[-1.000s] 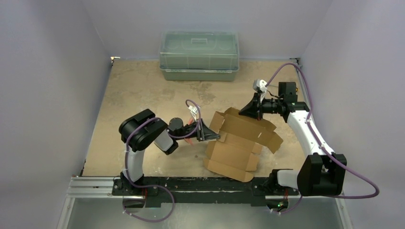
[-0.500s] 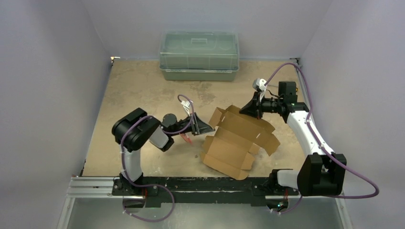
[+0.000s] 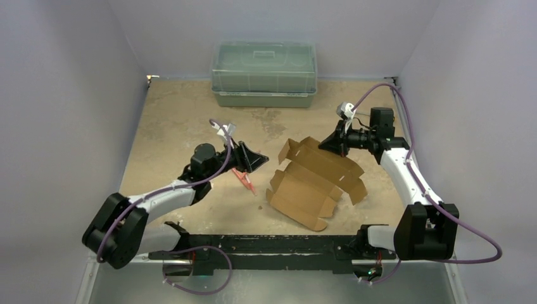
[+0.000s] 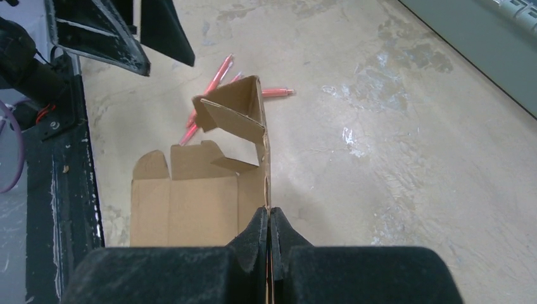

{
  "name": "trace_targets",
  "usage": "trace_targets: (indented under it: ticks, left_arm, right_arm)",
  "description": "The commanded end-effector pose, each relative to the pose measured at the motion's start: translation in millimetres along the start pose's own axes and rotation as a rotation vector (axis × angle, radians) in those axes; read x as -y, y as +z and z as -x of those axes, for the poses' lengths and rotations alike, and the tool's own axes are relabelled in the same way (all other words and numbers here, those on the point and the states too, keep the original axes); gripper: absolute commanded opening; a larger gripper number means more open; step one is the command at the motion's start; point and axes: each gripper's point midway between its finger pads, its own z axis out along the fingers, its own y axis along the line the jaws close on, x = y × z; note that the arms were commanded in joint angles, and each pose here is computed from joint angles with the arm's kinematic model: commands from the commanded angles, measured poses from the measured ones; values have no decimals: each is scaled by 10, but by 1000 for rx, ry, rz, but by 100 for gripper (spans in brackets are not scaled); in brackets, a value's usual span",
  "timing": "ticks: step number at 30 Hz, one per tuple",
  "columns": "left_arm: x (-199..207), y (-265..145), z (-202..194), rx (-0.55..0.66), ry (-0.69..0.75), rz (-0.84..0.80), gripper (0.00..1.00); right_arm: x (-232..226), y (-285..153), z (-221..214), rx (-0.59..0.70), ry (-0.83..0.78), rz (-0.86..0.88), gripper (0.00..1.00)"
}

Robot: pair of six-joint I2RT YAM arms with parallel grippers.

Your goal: Fold the paper box

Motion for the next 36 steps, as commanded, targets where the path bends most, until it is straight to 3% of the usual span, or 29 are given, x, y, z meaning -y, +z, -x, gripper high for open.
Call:
trace_targets:
  ticks: [1, 5, 12, 20, 29, 36]
  left_arm:
    - [44, -132, 75, 30, 181, 37, 61]
    - [379, -62, 27, 26, 382, 18, 68]
    - [333, 184, -168, -25, 564, 160, 74]
    - [356, 465, -140, -12, 586, 197, 74]
    - [314, 771, 13, 22, 545, 274, 68]
    - [190, 828, 128, 33, 531, 387, 67]
  right_arm:
    - [17, -14, 75, 27, -3, -14, 0]
    - [20, -5, 71, 31, 8, -13, 0]
    - [23, 5, 70, 37, 25, -13, 0]
    - [50, 23, 37, 31, 40, -16, 0]
    - [77, 34, 10, 25, 47, -22, 0]
    - [81, 39, -4, 21, 53, -21, 0]
